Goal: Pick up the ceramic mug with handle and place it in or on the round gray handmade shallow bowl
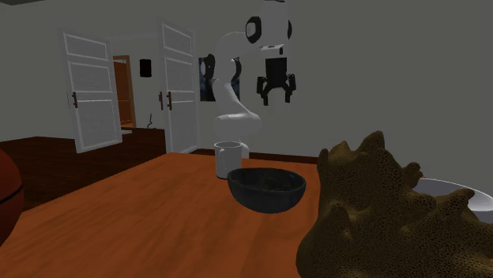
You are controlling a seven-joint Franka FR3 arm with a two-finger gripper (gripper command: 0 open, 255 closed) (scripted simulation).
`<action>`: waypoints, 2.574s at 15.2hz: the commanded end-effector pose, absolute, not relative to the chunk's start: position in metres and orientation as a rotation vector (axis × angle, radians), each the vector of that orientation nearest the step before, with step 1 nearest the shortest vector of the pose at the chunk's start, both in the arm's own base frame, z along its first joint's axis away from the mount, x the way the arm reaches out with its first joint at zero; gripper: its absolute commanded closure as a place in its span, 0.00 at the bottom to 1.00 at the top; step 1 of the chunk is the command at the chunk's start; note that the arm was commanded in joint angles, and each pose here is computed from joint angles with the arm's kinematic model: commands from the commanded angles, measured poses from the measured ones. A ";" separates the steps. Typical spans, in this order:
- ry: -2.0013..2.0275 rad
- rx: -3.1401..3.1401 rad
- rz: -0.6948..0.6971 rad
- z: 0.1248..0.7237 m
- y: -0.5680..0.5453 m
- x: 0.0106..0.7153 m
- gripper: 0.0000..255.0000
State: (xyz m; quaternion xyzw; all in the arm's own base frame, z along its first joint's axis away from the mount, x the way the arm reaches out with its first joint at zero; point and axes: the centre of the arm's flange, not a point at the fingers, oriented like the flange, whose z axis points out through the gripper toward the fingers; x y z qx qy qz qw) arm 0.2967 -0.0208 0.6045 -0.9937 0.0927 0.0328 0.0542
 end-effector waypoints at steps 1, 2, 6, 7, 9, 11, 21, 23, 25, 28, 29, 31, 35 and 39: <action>0.282 -3.018 0.100 0.604 -0.021 0.297 0.00; 0.281 -3.029 0.102 0.597 -0.030 0.300 0.00; 0.280 -3.070 0.111 0.570 -0.067 0.313 0.00; 0.280 -3.080 0.113 0.564 -0.076 0.317 0.00; 0.279 -3.100 0.117 0.551 -0.096 0.323 0.00; 0.278 -3.121 0.122 0.538 -0.115 0.330 0.00; 0.275 -3.196 0.139 0.485 -0.188 0.353 0.00; 0.275 -3.196 0.139 0.474 -0.189 0.352 0.00; 0.275 -3.196 0.139 0.464 -0.189 0.351 0.00; 0.275 -3.196 0.139 0.456 -0.190 0.350 0.00; 0.275 -3.196 0.139 0.456 -0.190 0.350 0.00; 0.275 -3.196 0.139 0.456 -0.190 0.350 0.00; 0.275 -3.196 0.139 0.456 -0.190 0.350 1.00; 0.275 -3.196 0.139 0.456 -0.190 0.350 1.00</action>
